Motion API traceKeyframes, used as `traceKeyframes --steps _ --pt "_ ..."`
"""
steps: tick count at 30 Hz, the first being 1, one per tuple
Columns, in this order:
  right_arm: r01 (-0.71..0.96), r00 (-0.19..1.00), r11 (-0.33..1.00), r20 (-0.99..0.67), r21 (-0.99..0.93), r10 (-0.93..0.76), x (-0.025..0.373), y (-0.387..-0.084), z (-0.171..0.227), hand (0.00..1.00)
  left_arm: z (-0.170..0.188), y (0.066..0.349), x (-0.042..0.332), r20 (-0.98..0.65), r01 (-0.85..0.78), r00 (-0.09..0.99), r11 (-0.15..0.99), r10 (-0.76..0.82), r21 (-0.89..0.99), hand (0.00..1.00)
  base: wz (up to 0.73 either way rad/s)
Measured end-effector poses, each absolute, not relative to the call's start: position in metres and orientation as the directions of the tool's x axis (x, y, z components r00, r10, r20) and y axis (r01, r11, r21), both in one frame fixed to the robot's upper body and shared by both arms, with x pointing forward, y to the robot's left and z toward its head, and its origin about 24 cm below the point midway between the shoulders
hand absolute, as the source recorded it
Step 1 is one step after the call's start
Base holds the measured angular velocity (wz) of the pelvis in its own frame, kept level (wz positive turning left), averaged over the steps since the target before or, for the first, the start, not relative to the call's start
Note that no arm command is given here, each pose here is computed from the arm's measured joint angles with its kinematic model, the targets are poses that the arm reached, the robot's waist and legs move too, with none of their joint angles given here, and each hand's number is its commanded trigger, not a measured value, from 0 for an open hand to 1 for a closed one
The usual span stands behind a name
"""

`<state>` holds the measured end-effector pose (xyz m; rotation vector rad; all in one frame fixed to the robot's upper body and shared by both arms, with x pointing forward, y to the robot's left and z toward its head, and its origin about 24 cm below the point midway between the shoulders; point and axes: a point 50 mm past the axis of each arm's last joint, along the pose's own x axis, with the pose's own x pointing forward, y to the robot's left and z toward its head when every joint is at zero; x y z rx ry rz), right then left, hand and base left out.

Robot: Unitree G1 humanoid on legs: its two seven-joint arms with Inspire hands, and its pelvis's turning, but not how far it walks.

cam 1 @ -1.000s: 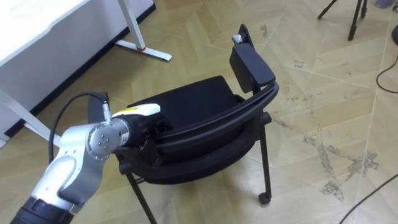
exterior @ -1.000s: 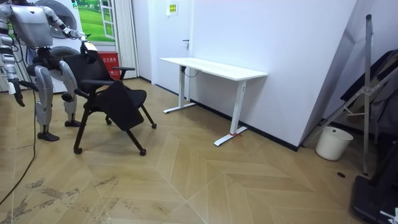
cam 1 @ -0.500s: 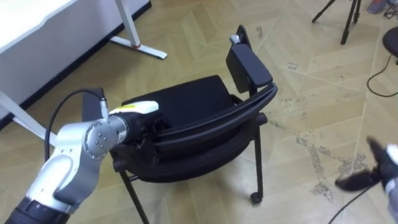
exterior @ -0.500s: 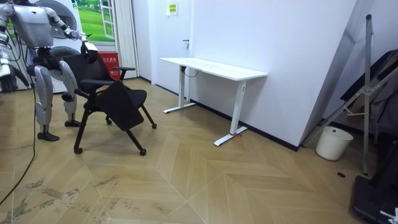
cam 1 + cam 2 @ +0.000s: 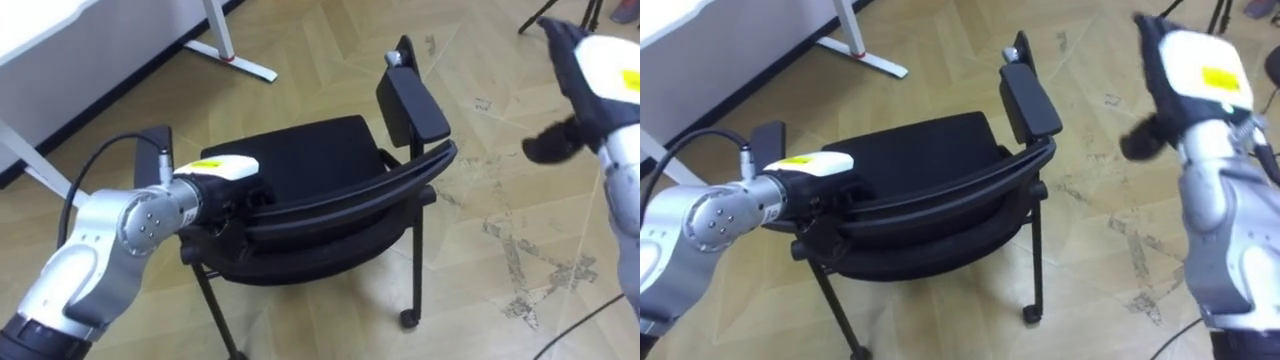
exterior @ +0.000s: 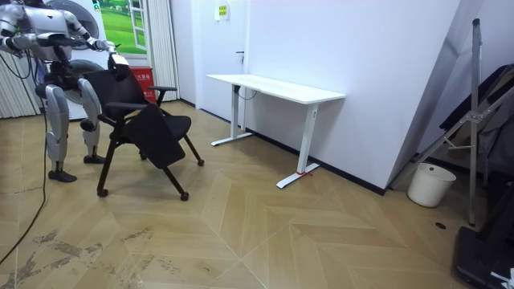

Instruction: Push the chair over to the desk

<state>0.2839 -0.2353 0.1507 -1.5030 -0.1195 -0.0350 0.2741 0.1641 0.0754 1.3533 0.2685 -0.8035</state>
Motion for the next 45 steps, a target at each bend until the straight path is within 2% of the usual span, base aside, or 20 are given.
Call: traceKeyframes --steps 6,11,20,22,26,36,45 --pt "0.066 0.985 0.017 0.068 -0.998 0.161 0.29 -0.214 0.164 0.0 0.078 0.162 0.274 -0.593 0.637 0.704 -0.021 -0.392 0.77 1.0 0.02" --pt "-0.078 0.972 -0.024 -0.081 -0.997 0.222 0.288 -0.199 0.151 0.0 0.083 0.157 0.276 -0.576 0.621 0.699 -0.04 -0.423 0.783 1.0 0.1" --pt "-0.23 0.907 -0.116 -0.256 -0.966 0.334 0.278 -0.174 0.135 0.0 0.085 0.159 0.275 -0.575 0.608 0.694 -0.075 -0.433 0.79 1.0 -0.04" --pt "-0.24 0.896 -0.136 -0.273 -0.961 0.349 0.275 -0.174 0.132 0.0 0.086 0.167 0.275 -0.581 0.61 0.703 -0.072 -0.409 0.789 1.0 -0.11" --pt "-0.293 0.882 -0.151 -0.328 -0.944 0.338 0.273 -0.177 0.127 0.0 0.085 0.165 0.275 -0.583 0.612 0.699 -0.076 -0.414 0.788 1.0 0.2" --pt "-0.493 0.78 -0.076 -0.479 -0.867 0.403 0.269 -0.177 0.12 0.0 0.081 0.165 0.276 -0.599 0.623 0.689 -0.088 -0.407 0.777 1.0 -0.03" --pt "-0.658 0.599 -0.034 -0.55 -0.752 0.582 0.261 -0.166 0.133 0.0 0.083 0.169 0.277 -0.606 0.625 0.693 -0.094 -0.39 0.775 1.0 -0.04"
